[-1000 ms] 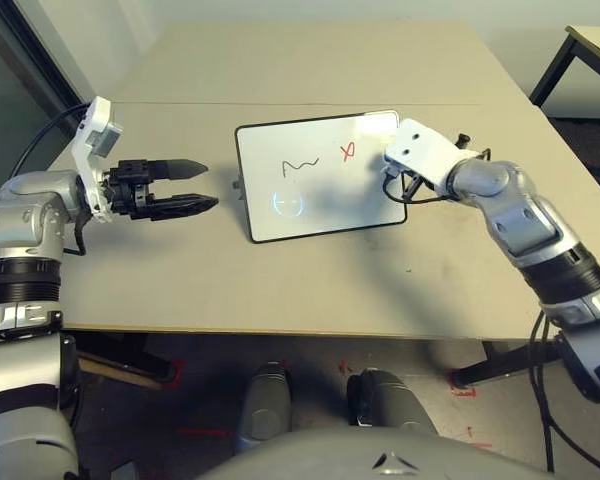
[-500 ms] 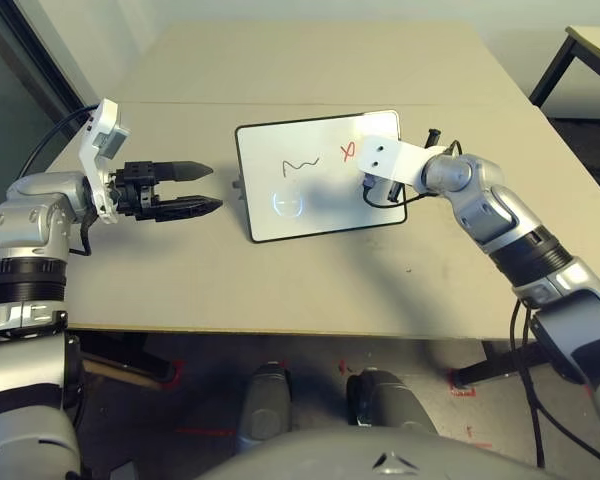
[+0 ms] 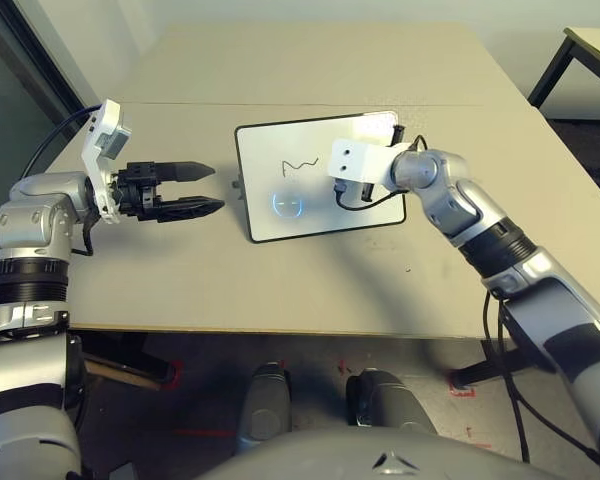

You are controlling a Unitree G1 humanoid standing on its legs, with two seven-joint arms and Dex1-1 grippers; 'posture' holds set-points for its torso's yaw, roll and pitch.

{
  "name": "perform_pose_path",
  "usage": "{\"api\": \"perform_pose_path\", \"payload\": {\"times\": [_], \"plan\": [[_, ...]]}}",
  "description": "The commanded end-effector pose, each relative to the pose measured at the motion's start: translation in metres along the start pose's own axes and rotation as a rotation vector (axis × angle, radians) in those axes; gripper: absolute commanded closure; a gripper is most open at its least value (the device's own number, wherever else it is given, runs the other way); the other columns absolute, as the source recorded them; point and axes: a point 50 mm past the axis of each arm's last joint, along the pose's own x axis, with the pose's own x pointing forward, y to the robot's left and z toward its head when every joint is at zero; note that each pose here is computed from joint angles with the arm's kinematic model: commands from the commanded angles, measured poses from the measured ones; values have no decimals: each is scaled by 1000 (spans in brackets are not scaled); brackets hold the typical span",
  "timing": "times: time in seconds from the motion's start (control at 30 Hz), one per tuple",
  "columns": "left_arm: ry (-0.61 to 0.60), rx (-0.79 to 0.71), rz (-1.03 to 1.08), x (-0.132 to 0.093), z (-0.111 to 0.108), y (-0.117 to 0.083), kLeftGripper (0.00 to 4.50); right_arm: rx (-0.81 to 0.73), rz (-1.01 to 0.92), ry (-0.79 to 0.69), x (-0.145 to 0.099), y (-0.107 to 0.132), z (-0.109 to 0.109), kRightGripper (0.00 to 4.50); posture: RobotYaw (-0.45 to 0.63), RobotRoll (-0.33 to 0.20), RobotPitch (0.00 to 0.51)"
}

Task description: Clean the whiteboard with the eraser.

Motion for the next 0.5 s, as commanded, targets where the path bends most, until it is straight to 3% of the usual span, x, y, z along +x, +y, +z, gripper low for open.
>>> {"api": "perform_pose_path", "payload": {"times": [0.03,0.5], "plan": [[5,13,-1,1,1,-2,0,-21,31,28,2,3,-4,4160,270,0,22],[7,18,-11,5,4,0,0,-2,-10,121,-15,-9,-37,4160,241,0,29]]}}
